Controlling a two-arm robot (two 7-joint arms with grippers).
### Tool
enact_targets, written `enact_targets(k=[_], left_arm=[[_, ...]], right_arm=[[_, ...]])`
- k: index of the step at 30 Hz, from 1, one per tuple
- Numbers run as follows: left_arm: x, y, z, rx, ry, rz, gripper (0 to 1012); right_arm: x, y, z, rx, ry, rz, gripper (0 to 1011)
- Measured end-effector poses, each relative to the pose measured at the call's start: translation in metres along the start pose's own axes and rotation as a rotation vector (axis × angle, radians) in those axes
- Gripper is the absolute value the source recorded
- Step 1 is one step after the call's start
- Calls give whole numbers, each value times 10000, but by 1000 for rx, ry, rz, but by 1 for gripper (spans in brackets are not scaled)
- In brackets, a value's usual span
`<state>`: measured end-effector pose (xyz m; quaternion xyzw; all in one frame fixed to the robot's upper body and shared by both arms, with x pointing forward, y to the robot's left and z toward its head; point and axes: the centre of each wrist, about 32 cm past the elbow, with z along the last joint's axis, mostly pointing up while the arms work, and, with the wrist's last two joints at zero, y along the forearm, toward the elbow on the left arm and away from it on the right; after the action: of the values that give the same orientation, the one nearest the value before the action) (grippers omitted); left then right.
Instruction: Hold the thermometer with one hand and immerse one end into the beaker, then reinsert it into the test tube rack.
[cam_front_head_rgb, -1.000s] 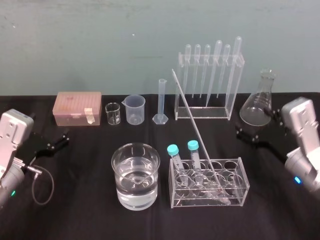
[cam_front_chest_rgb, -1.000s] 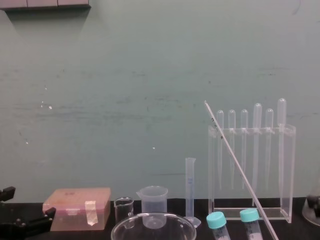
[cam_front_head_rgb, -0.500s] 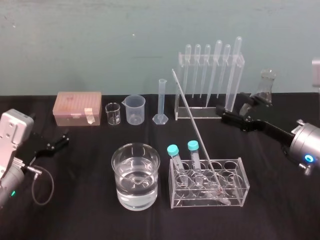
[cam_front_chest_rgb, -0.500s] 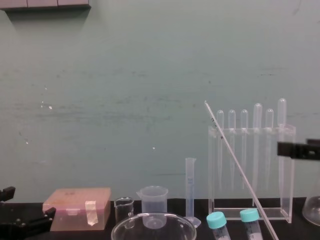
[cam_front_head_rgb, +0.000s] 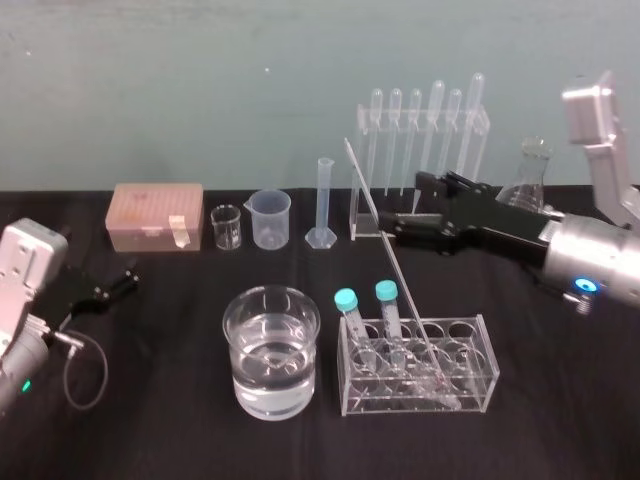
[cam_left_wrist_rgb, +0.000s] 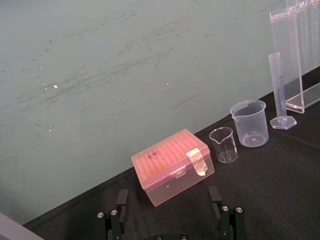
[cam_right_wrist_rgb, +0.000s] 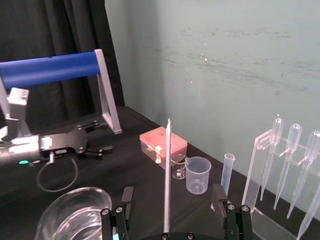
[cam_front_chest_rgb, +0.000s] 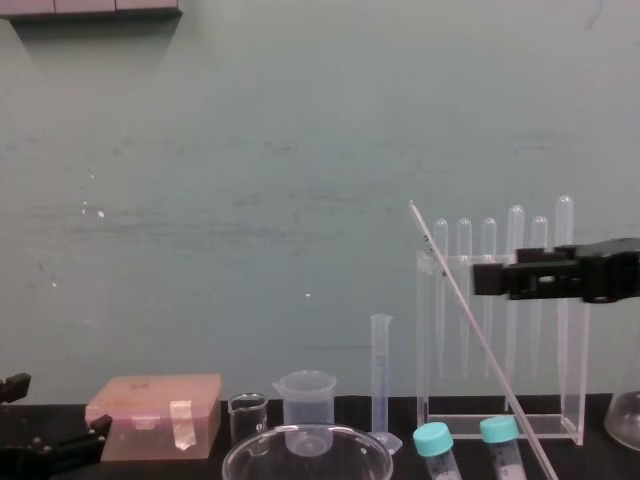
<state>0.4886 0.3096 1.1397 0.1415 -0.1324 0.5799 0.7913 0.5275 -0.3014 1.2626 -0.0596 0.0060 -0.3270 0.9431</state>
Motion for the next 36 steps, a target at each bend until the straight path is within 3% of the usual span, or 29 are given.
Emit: enact_targets(k=[6,16,24,36], left_arm=[[0,0,0,0,0,0,1008],[0,0,0,0,0,0,1008],[0,0,0,0,0,0,1008],[0,0,0,0,0,0,1008]], right_arm=[[-20,180,-73,6,-8,-30,1003],[-140,353,-195,-3,30,-27,1003],[-202,406,-191,-3,22,-42,1003],[-213,390,-169,-11,-1,-55,1003]])
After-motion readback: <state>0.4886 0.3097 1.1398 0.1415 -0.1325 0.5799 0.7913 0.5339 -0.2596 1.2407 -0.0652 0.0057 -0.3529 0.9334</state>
